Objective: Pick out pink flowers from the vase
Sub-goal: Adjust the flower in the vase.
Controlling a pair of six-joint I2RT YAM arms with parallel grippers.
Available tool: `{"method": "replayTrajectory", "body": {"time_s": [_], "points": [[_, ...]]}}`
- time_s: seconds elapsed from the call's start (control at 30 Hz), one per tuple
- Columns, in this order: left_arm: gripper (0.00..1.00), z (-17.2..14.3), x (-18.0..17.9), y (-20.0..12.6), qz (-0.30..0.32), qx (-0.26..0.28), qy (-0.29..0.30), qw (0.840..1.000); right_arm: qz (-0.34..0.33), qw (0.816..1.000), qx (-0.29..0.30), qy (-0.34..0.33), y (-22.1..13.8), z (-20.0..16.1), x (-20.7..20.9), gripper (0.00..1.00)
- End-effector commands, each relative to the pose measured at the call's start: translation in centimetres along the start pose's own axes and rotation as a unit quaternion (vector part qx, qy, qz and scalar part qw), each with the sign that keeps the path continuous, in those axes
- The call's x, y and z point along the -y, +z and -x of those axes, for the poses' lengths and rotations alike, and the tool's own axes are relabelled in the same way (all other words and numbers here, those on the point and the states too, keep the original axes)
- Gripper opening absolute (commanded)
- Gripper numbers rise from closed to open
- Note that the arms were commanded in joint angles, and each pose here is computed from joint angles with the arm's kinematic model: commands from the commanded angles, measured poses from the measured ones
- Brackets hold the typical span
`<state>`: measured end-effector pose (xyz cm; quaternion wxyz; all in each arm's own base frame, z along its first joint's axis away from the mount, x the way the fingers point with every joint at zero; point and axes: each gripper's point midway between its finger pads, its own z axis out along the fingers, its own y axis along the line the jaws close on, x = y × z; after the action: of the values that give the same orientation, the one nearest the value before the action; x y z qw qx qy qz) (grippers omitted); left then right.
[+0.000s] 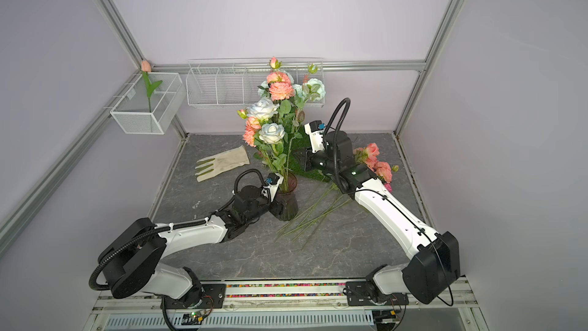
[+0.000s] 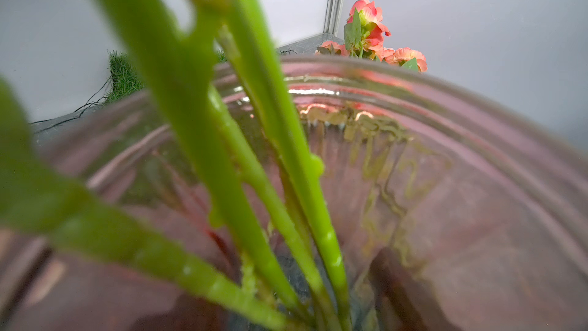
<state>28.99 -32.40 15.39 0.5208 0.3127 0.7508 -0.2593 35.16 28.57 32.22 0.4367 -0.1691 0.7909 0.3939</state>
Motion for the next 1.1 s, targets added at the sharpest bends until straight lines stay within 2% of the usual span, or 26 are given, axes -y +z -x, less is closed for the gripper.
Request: {"method": "replayTrajectory", "body": {"time_s": [0.0,0.27,0.5,0.57,0.63,0.7,0.8,1.07], "points": [[0.00,-8.4,-1.2,-0.5,0.024,-0.144,0.010,0.989,0.047,0.999,0.008,-0.019,0.9,1.3,-2.0,0.20],[0.00,-8.7,-1.3,-0.4,0.025,-0.147,0.011,0.989,0.074,0.997,-0.022,-0.011,4.2,0.5,-1.9,0.21],[0.00,-8.9,-1.3,-0.3,0.026,-0.147,0.010,0.989,0.131,0.989,-0.067,-0.013,5.7,-2.4,-4.2,0.36],[0.00,-8.8,-1.3,-0.3,0.025,-0.146,0.010,0.989,0.149,0.986,-0.076,-0.018,5.7,-3.1,-5.2,0.37],[0.00,-8.7,-1.3,-0.3,0.026,-0.145,0.010,0.989,0.160,0.983,-0.080,-0.028,5.3,-3.8,-6.1,0.35],[0.00,-8.7,-1.4,-0.4,0.027,-0.144,0.010,0.989,0.151,0.985,-0.076,-0.030,4.9,-4.0,-6.0,0.25],[0.00,-8.4,-1.3,-0.4,0.026,-0.141,0.011,0.990,0.121,0.990,-0.056,-0.040,3.8,-3.2,-5.2,0.16],[0.00,-8.3,-1.3,-0.5,0.026,-0.139,0.010,0.990,0.086,0.995,-0.005,-0.051,-1.4,-0.1,-3.4,0.12]]}}
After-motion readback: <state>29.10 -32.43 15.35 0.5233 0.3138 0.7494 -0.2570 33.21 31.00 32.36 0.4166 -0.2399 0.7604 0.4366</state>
